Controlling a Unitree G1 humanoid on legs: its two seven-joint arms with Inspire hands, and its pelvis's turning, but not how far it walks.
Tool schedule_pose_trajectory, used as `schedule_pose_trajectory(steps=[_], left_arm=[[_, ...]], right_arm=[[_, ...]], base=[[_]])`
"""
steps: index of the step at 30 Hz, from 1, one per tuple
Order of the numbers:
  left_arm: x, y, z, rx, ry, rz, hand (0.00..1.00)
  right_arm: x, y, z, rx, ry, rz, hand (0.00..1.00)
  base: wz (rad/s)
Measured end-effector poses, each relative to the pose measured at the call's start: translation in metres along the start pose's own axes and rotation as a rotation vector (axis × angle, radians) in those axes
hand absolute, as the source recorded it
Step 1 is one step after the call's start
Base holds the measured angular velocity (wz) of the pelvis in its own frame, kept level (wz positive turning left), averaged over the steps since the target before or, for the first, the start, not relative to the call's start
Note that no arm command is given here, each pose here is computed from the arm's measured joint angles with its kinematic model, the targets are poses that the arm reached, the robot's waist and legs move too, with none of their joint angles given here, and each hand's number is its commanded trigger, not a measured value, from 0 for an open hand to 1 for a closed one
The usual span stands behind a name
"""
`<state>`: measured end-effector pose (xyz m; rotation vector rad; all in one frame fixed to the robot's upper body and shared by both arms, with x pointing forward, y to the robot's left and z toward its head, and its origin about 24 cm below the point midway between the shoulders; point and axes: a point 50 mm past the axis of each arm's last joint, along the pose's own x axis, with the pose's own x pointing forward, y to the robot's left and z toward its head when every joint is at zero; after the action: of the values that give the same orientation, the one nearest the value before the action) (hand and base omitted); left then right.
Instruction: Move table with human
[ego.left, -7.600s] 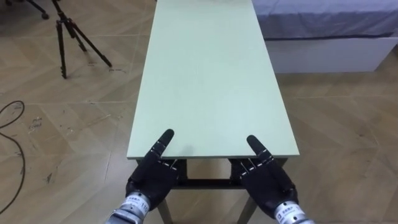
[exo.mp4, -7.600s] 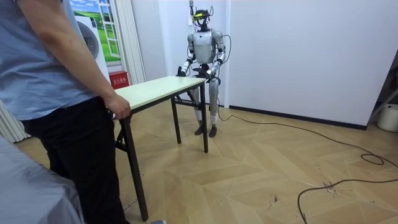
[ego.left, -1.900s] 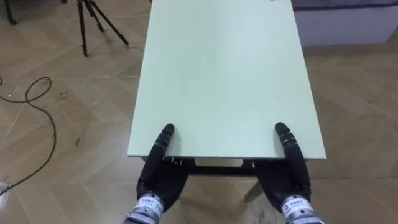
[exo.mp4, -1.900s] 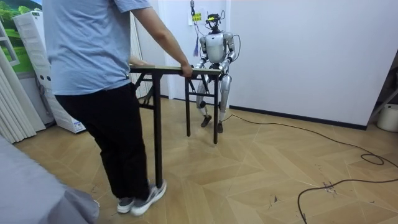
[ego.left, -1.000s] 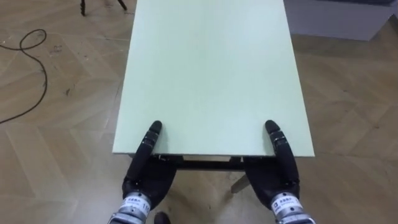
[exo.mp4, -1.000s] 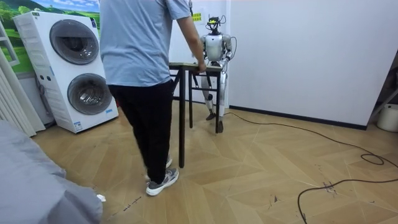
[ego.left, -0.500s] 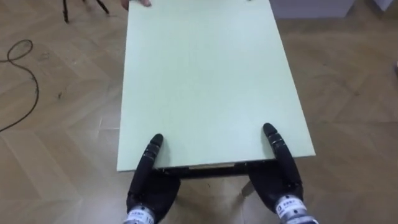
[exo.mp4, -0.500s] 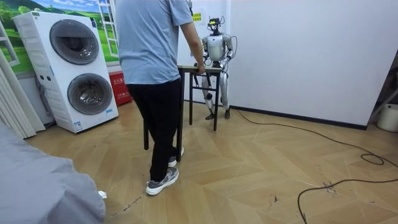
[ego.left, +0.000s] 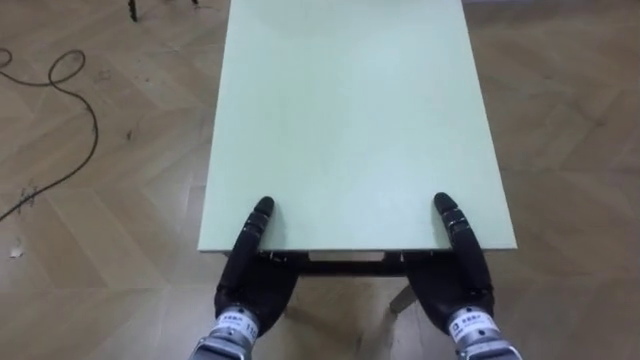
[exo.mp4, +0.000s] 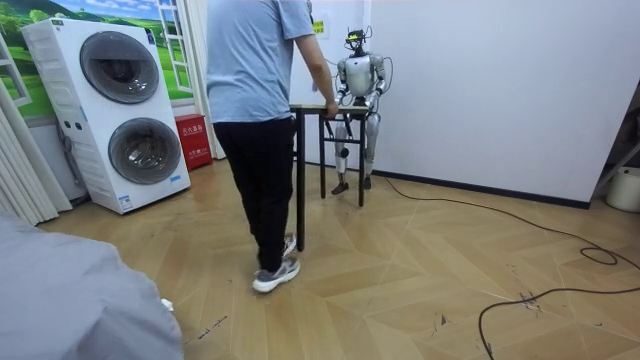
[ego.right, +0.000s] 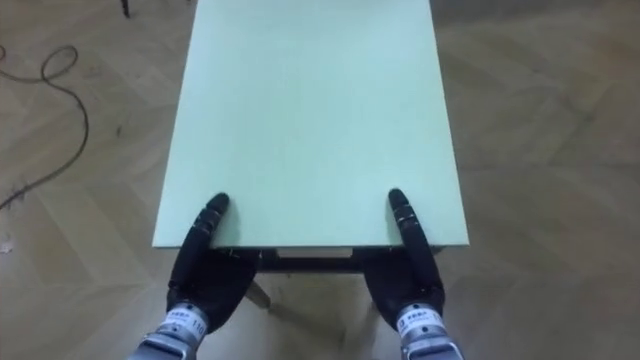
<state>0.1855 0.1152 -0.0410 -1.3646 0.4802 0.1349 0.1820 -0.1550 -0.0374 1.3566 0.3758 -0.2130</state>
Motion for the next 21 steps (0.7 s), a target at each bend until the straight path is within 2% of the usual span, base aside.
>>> schedule_pose_trajectory(steps=[8, 18, 21], left_arm=[[-0.003, 0.005, -0.003, 0.025, 0.030, 0.017, 1.00], [-0.006, 0.008, -0.006, 0.015, 0.024, 0.028, 1.00], [-0.013, 0.009, -0.003, 0.012, 0.004, 0.025, 1.00]], right_arm=[[-0.011, -0.012, -0.001, 0.050, 0.007, -0.045, 1.00], [-0.011, -0.012, -0.001, 0.007, -0.001, -0.048, 1.00], [-0.011, -0.012, -0.006, 0.011, 0.020, -0.047, 1.00]], base=[[0.37], [-0.13], [-0.17]])
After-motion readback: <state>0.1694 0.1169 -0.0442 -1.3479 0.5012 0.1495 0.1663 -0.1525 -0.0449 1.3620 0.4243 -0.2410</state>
